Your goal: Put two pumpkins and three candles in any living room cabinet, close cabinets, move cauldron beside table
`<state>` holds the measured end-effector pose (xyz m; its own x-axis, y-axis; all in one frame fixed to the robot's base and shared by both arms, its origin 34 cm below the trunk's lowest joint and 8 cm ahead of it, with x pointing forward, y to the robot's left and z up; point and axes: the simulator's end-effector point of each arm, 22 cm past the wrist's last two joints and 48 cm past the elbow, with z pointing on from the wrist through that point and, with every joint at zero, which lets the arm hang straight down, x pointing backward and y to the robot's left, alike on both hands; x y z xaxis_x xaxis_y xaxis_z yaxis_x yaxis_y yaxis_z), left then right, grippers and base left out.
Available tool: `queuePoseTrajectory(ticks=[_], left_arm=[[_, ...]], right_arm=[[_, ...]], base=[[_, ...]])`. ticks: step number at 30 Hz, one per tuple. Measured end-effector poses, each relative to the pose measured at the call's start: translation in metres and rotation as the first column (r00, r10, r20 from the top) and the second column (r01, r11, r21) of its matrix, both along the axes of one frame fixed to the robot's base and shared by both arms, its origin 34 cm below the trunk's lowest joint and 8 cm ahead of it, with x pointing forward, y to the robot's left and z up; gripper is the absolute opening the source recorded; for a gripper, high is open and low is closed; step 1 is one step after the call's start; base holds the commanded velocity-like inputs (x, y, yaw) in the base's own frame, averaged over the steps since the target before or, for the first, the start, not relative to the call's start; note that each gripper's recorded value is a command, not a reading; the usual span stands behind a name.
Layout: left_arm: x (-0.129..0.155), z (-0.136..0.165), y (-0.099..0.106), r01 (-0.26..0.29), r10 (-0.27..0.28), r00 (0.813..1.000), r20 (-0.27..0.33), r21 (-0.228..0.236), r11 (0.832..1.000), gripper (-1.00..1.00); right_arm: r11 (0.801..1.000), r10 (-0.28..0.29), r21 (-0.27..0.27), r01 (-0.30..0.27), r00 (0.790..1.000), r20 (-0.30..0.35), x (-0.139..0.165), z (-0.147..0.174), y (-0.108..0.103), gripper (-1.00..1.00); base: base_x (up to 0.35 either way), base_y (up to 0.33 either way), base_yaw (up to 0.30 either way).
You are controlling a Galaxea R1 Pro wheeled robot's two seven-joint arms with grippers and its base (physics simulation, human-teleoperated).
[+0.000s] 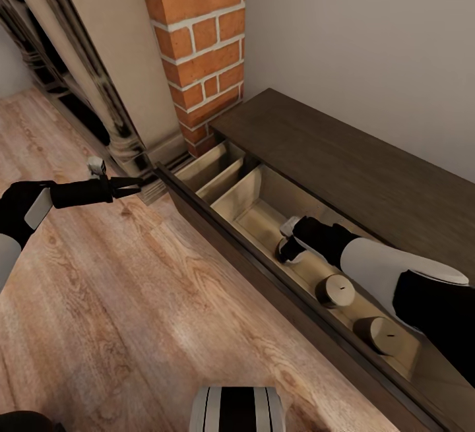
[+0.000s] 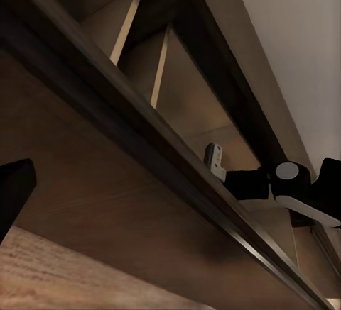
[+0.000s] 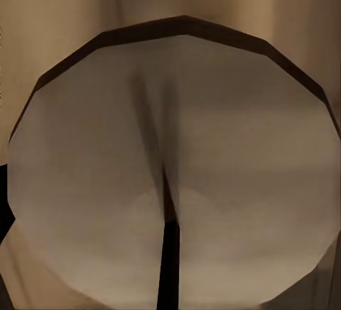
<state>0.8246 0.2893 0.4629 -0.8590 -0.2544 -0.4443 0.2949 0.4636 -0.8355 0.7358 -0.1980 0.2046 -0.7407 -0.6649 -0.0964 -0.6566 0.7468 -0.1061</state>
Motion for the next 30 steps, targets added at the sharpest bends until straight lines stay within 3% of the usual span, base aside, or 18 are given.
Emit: queuePoseTrajectory(ticks=[7, 8, 30], left_arm=[[0.0, -0.001, 0.0, 0.0, 0.0, 1.0, -0.001, 0.0, 1.0, 1.0], [0.0, -0.001, 0.0, 0.0, 0.0, 1.0, -0.001, 0.0, 1.0, 1.0], [0.0, 0.008, 0.0, 0.0, 0.0, 1.0, 0.009, 0.001, 1.0, 1.0]], right_arm=[[1.0, 0.003, 0.005, -0.003, 1.0, -0.006, -0.009, -0.008, 0.0, -1.0], [1.0, 0.002, 0.004, -0.002, 1.0, -0.006, -0.009, -0.008, -0.001, 1.0], [1.0, -0.001, 0.001, 0.001, 1.0, 0.005, -0.006, -0.001, -0.003, 1.0]], base=[[0.0, 0.0, 0.0], [0.0, 0.0, 0.0], [0.0, 0.0, 0.0]])
